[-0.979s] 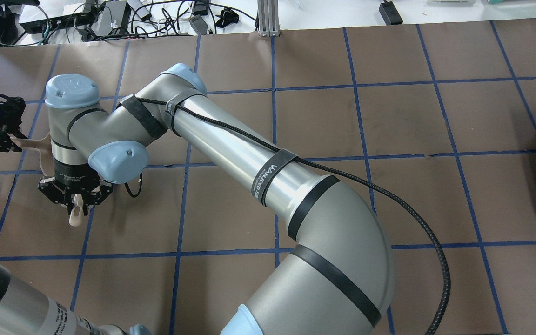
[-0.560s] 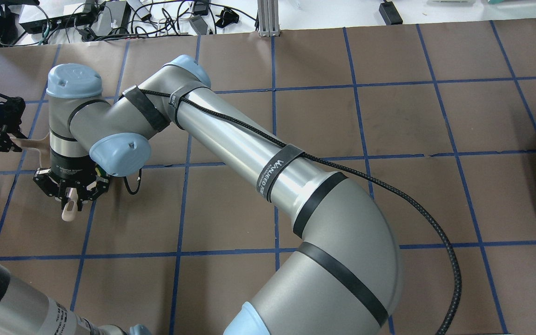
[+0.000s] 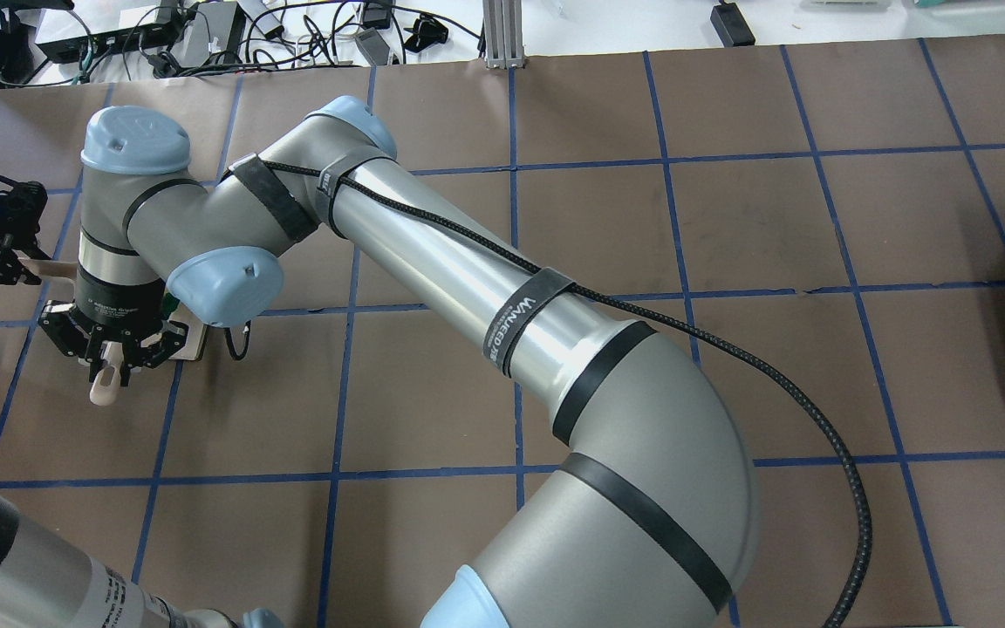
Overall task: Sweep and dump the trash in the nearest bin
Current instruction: 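Sweep the sponge and pastry into the dustpan with the right gripper's brush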
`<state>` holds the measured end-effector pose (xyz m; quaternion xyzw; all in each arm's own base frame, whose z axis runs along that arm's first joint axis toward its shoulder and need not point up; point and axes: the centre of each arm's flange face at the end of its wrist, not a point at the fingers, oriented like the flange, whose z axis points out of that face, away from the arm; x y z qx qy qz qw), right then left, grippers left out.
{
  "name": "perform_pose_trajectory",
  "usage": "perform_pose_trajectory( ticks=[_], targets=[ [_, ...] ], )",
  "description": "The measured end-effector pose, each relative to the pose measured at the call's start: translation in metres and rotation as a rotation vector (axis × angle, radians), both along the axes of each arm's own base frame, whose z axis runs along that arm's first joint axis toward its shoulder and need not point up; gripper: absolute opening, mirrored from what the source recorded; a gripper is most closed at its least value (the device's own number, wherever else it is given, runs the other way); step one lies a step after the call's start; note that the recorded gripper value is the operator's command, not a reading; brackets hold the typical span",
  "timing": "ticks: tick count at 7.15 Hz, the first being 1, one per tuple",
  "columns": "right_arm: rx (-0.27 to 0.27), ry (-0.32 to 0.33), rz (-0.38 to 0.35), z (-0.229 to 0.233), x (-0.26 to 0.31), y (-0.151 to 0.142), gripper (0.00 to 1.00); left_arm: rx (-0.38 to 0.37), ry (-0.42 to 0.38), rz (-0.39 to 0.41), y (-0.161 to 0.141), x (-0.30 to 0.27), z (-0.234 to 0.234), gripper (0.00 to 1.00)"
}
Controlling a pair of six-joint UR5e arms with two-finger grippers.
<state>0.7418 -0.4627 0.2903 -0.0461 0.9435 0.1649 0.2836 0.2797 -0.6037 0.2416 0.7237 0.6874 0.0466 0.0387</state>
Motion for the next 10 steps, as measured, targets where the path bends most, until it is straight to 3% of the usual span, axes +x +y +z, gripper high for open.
perform_pose_trajectory(
  ticks=[4, 7, 10],
  targets=[
    [-0.051, -0.029, -0.013, -0.024, 0.006, -0.008, 0.0, 0.001, 0.001, 0.0, 0.0, 0.0, -0.001, 0.0],
    [-0.009, 0.005, -0.049, -0.034, -0.002, 0.003, 0.0, 0.0, 0.0, -0.001, 0.0, 0.0, -0.001, 0.0],
    [0.034, 0.042, -0.049, -0.043, -0.002, 0.037, 0.0, -0.006, -0.003, 0.0, 0.0, 0.0, 0.0, 0.0]
  ],
)
